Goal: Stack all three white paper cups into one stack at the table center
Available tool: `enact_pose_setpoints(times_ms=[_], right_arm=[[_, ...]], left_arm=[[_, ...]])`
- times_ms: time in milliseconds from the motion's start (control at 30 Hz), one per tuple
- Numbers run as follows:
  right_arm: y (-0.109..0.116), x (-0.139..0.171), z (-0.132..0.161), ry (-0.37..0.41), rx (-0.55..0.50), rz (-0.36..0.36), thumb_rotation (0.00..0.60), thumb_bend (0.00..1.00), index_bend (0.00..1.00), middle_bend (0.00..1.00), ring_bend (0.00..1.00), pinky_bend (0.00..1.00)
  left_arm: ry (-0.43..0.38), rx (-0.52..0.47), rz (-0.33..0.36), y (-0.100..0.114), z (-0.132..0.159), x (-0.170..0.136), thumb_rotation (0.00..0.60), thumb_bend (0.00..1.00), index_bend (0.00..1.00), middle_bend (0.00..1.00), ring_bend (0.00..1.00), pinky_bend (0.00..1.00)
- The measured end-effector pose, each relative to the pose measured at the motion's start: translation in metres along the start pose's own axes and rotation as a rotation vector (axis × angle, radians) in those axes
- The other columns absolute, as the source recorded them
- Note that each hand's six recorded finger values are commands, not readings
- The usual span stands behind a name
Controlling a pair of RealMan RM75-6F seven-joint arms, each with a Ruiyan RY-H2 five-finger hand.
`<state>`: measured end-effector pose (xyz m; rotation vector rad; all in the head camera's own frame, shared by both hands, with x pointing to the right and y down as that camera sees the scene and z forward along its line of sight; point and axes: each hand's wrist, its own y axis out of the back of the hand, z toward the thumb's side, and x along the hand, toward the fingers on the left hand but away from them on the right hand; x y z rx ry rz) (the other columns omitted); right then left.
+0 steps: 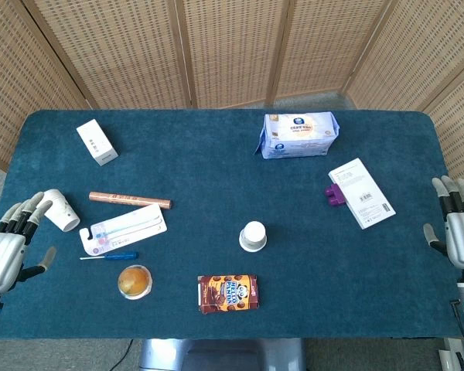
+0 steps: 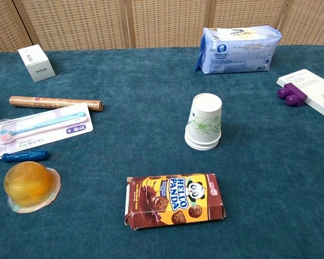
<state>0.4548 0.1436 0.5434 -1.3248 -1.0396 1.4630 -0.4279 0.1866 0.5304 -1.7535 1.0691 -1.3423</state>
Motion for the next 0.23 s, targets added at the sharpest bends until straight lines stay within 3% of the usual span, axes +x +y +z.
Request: enact_pose_setpoints(times_ms=[233], right_arm=[[-0.0022, -0.0003, 0.0046, 0.004, -0.006, 0.007, 0.6, 0.38, 0.0, 0.09, 0.0, 0.4]], left_arm=[[0.014, -0.018, -0.001, -0.0035, -0.0062, 0.0021, 0.6, 0.46, 0.0, 0.0, 0.0, 0.07]])
